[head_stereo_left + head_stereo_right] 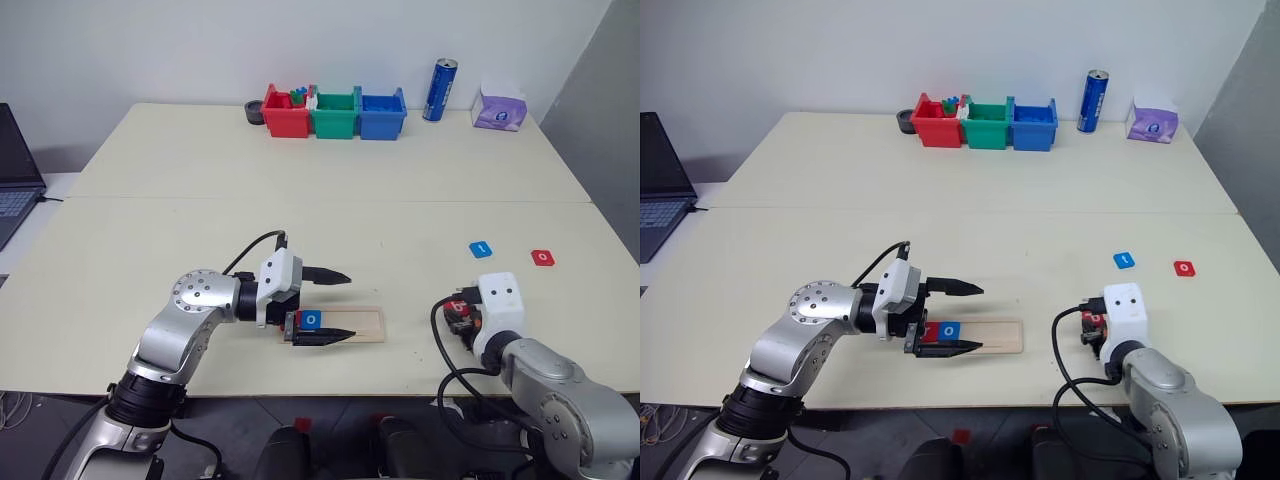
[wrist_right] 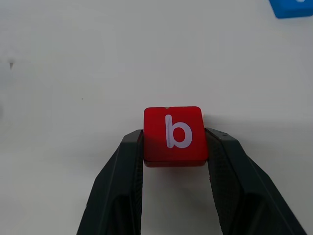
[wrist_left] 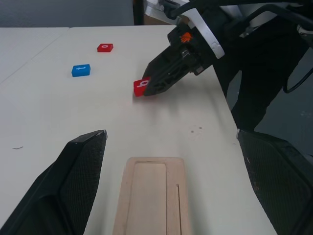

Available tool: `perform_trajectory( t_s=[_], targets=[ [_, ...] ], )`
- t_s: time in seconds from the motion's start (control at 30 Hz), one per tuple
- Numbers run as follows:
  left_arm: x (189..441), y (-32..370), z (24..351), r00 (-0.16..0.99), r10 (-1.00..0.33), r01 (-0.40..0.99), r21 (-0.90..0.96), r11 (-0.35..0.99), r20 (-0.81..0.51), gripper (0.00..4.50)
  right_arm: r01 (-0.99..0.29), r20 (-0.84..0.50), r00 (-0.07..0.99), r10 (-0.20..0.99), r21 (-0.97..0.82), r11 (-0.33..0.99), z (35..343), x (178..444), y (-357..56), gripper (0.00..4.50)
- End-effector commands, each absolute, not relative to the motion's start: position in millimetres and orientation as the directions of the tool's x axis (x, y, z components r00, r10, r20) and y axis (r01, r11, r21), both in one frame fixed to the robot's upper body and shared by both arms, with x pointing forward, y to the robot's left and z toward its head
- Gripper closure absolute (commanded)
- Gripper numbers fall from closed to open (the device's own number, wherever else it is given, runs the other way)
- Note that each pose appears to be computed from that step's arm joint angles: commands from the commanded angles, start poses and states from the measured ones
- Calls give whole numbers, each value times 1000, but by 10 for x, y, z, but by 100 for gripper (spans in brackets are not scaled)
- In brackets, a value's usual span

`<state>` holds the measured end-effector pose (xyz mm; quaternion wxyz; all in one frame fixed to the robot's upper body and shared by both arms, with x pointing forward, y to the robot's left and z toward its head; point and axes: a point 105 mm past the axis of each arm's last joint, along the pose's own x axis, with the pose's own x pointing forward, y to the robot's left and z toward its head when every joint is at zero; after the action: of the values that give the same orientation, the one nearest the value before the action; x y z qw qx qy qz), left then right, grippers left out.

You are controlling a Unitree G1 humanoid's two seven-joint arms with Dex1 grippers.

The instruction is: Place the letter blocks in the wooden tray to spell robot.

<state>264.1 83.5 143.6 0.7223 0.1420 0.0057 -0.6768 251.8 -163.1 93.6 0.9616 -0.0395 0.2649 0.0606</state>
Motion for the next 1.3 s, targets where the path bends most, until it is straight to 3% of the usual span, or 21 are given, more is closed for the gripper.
perform_trajectory(
  t_s=[0.03,0.37,0.67,0.9,0.97,1.03,1.1,1.3],
  targets=[
    [2556,794,1524,45,-981,974,225,1,-190,0,-162,-485,866,118,-50,986,1035,2508,-1537,305],
    [2514,794,1530,38,-980,976,218,-6,-198,0,-197,-543,820,184,34,980,883,2458,-1390,305],
    [2532,804,1539,43,-979,976,217,-1,-201,0,-202,-530,825,195,46,978,898,2458,-1375,2],
    [2592,812,1554,44,-979,976,217,0,-201,0,-289,-345,895,282,31,957,1322,2592,-1552,2],
    [2633,824,1552,47,-977,975,220,1,-207,0,-453,-250,866,433,-29,891,1553,2595,-1521,2],
    [2662,825,1549,44,-976,975,223,-4,-211,0,-626,-200,771,605,-68,776,1667,2496,-1472,2],
    [2675,810,1542,33,-977,974,224,-16,-212,0,-738,-220,674,706,-153,657,1634,2406,-1488,2],
    [2687,731,1529,-13,-976,963,259,-71,-219,0,-848,-306,526,793,-259,462,1234,2437,-1649,2]
  ],
)
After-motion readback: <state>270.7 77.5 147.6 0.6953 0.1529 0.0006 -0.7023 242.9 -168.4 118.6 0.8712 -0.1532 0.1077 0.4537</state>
